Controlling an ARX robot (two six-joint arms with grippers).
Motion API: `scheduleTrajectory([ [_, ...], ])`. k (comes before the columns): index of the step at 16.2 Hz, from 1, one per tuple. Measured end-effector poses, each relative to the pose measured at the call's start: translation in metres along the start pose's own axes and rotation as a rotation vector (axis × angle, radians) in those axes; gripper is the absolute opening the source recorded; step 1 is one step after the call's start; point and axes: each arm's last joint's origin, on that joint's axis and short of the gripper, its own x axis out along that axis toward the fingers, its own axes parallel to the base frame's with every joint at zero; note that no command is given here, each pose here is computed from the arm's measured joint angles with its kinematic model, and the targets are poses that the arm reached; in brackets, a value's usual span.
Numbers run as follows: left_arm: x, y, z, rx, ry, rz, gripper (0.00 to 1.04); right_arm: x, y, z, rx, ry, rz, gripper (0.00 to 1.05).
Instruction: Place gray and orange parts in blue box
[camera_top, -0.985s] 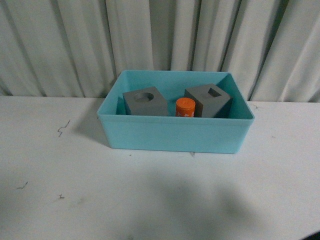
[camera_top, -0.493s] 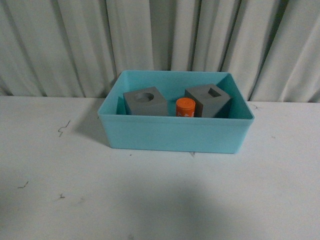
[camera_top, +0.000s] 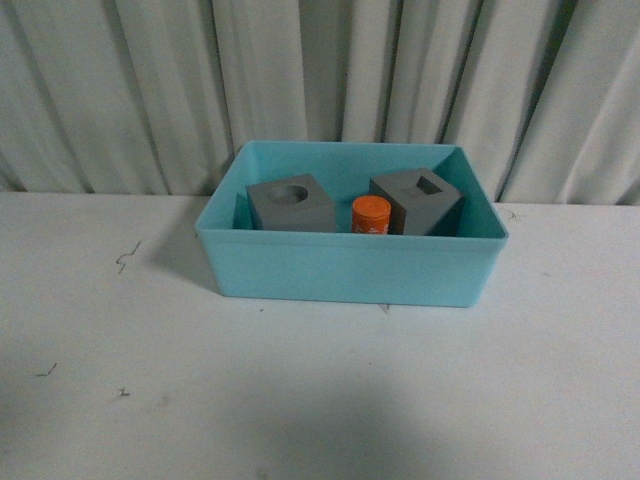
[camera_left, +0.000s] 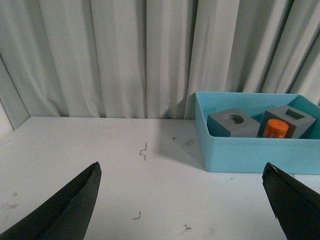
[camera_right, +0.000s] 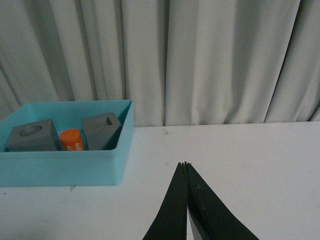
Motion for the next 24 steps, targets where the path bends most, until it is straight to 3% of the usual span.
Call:
scheduleTrajectory([
  [21, 0.000, 0.000, 0.000, 0.000, 0.000, 0.000, 0.98, -0.024, 0.000, -0.003, 0.000, 0.007, 0.002, 0.02],
  [22, 0.000, 0.000, 0.000, 0.000, 0.000, 0.000, 0.98, -0.024, 0.000, -0.003, -0.001, 0.007, 0.002, 0.07],
  [24, 0.000, 0.000, 0.000, 0.000, 0.000, 0.000, 0.98, -0.024, 0.000, -0.003, -0.001, 0.007, 0.002, 0.37],
])
